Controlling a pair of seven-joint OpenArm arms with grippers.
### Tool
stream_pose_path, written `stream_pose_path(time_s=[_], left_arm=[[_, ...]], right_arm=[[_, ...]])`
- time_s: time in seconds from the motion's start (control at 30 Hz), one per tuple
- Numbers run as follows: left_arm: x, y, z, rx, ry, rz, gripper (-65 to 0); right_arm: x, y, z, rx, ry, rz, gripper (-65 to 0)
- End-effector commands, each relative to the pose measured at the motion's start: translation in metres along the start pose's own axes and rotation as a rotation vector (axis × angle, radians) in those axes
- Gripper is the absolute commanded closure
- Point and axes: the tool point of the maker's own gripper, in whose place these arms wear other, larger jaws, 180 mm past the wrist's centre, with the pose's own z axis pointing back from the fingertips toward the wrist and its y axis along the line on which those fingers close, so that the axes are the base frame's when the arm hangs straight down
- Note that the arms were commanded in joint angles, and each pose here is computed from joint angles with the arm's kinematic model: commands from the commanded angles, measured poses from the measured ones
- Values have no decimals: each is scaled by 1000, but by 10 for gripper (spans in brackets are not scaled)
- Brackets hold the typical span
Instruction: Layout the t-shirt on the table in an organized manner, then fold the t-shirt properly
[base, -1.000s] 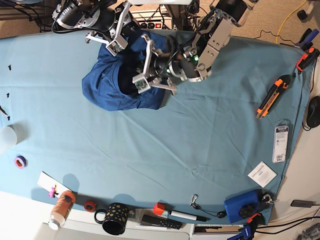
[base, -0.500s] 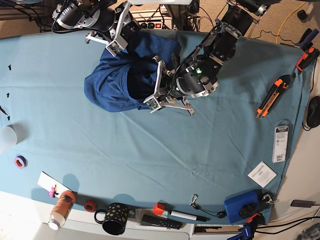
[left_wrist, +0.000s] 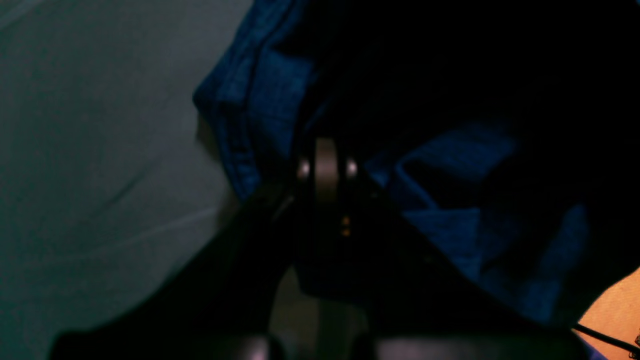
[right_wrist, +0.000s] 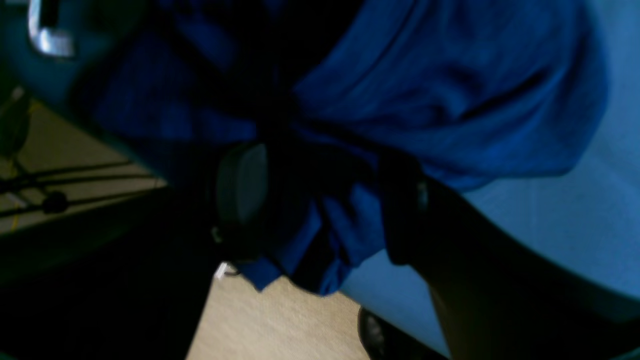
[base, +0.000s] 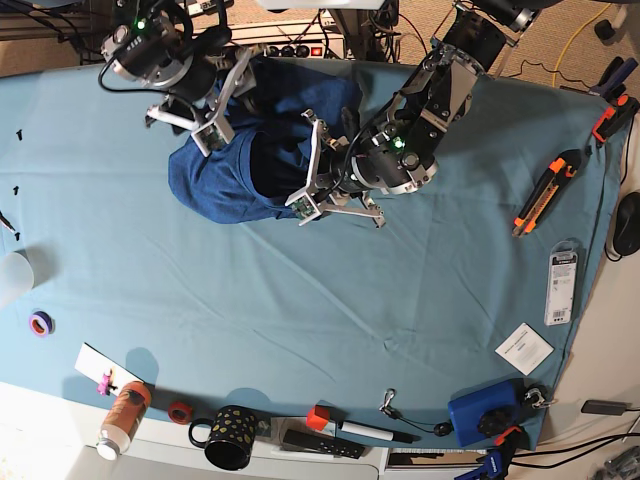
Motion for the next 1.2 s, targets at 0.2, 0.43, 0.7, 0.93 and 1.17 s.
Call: stream_pose_path(time_s=[0.2,0.43,0.7,0.93,1.17], left_arm=[[17,3,4,6,-59,-6,0],[21,0,4,-13,-81,6,0],[22,0,4,-14,-85,7,0],[21,0,4,-14,-85,6,0],[23,0,5,-14,-92,6,0]], right_arm=[[-2,-15,4,-88,17,36,-345],[-17,-15,-7,-70,62,11,-345],[-19,-14,-7,-64,74,9,-112],[-23,-13,-7,-58,98,9,0],[-33,13,-5,80,141,6,0]])
